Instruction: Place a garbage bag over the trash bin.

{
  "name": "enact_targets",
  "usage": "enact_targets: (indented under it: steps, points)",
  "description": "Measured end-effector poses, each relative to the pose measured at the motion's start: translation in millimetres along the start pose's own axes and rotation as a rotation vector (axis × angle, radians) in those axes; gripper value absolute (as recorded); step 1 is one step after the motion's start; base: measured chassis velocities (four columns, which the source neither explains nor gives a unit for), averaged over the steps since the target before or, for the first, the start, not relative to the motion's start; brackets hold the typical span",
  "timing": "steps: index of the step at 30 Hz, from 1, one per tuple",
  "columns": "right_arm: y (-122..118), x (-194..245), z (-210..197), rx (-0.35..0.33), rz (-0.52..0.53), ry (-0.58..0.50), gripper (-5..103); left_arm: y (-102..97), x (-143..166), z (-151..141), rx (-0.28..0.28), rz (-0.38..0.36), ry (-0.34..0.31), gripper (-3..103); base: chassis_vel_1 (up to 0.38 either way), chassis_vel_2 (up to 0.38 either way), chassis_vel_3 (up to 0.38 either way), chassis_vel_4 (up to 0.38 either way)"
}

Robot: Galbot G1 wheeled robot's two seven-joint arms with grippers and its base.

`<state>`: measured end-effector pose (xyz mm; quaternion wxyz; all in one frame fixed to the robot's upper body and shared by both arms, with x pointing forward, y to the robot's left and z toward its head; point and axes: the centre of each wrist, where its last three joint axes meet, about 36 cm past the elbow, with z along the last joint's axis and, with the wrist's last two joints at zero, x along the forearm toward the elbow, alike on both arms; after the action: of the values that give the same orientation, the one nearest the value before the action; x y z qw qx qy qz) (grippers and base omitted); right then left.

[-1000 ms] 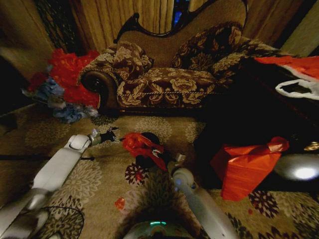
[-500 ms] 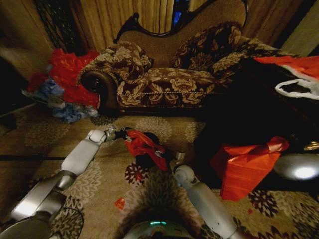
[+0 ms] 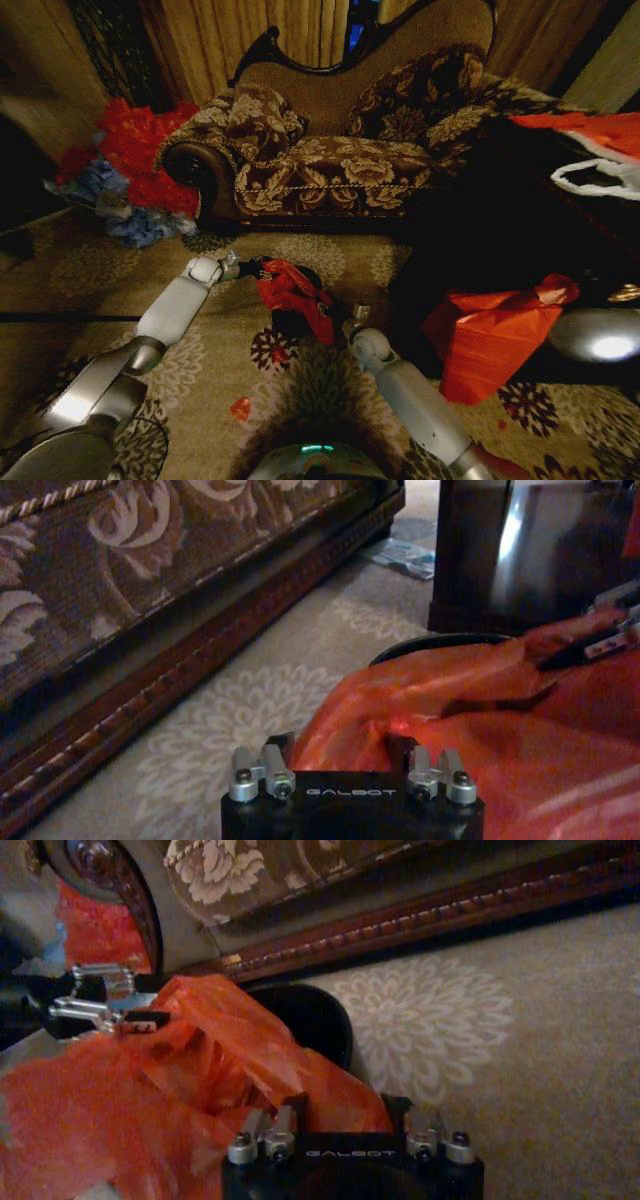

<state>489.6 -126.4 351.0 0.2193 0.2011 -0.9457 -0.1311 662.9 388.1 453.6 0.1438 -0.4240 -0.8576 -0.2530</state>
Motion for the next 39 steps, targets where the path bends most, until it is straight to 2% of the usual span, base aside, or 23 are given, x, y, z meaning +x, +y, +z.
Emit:
enact_targets:
  steps: [1, 4, 5, 7, 8, 10, 14, 16, 18, 19, 23, 33, 39]
  points:
    - [0.0, 0.0, 0.0, 0.0, 0.0, 0.0, 48, 0.0, 0.0, 0.0, 0.0, 0.0, 0.0, 65, 0.0, 0.0, 0.0, 0.0]
    - [3.0, 2.5, 0.7, 0.004, -0.006, 0.0, 32, -2.7, 2.2, 0.5, 0.002, 0.003, -0.008, 53, 0.0, 0.0, 0.0, 0.0]
    - [3.0, 2.5, 0.7, 0.004, -0.006, 0.0, 32, -2.7, 2.2, 0.5, 0.002, 0.003, -0.008, 53, 0.0, 0.0, 0.0, 0.0]
    - [5.5, 4.9, -0.1, 0.015, -0.008, -0.003, 21, -3.3, 5.8, 2.4, 0.006, -0.006, -0.007, 49, 0.0, 0.0, 0.0, 0.0]
    - [6.8, 5.7, -0.7, 0.025, -0.006, -0.006, 16, -4.2, 7.9, 4.3, 0.011, -0.011, -0.008, 41, 0.0, 0.0, 0.0, 0.0]
    - [8.2, 5.7, -1.3, 0.03, -0.007, -0.007, 16, -5.9, 8.9, 5.6, 0.013, -0.013, -0.009, 41, 0.0, 0.0, 0.0, 0.0]
    - [16.7, 8.6, -6.8, 0.057, -0.012, -0.017, 2, -11.5, 15.9, 11.8, 0.02, -0.019, -0.01, 25, 0.0, 0.0, 0.0, 0.0]
    - [18.7, 10.2, -8.7, 0.062, -0.016, -0.019, 2, -12.3, 17.4, 12.8, 0.021, -0.02, -0.01, 25, 0.0, 0.0, 0.0, 0.0]
    - [26.0, 15.6, -14.8, 0.079, -0.029, -0.03, 1, -14.5, 21.6, 15.9, 0.024, -0.026, -0.012, 18, 0.0, 0.0, 0.0, 0.0]
    - [26.0, 15.6, -14.8, 0.079, -0.029, -0.03, 1, -14.5, 21.6, 15.9, 0.024, -0.026, -0.012, 18, 0.0, 0.0, 0.0, 0.0]
    - [40.8, 22.0, -25.9, 0.115, -0.049, -0.062, 0, -21.8, 27.8, 23.6, 0.037, -0.04, -0.02, 3, 0.0, 0.0, 0.0, 0.0]
    - [60.1, 23.0, -42.7, 0.157, -0.076, -0.105, 0, -32.6, 41.4, 36.0, 0.064, -0.066, -0.039, 0, 0.0, 0.0, 0.0, 0.0]
    - [42.9, 8.2, -44.2, 0.173, -0.045, -0.087, 0, -36.8, 41.8, 36.6, 0.094, -0.083, -0.044, 0, 0.0, 0.0, 0.0, 0.0]
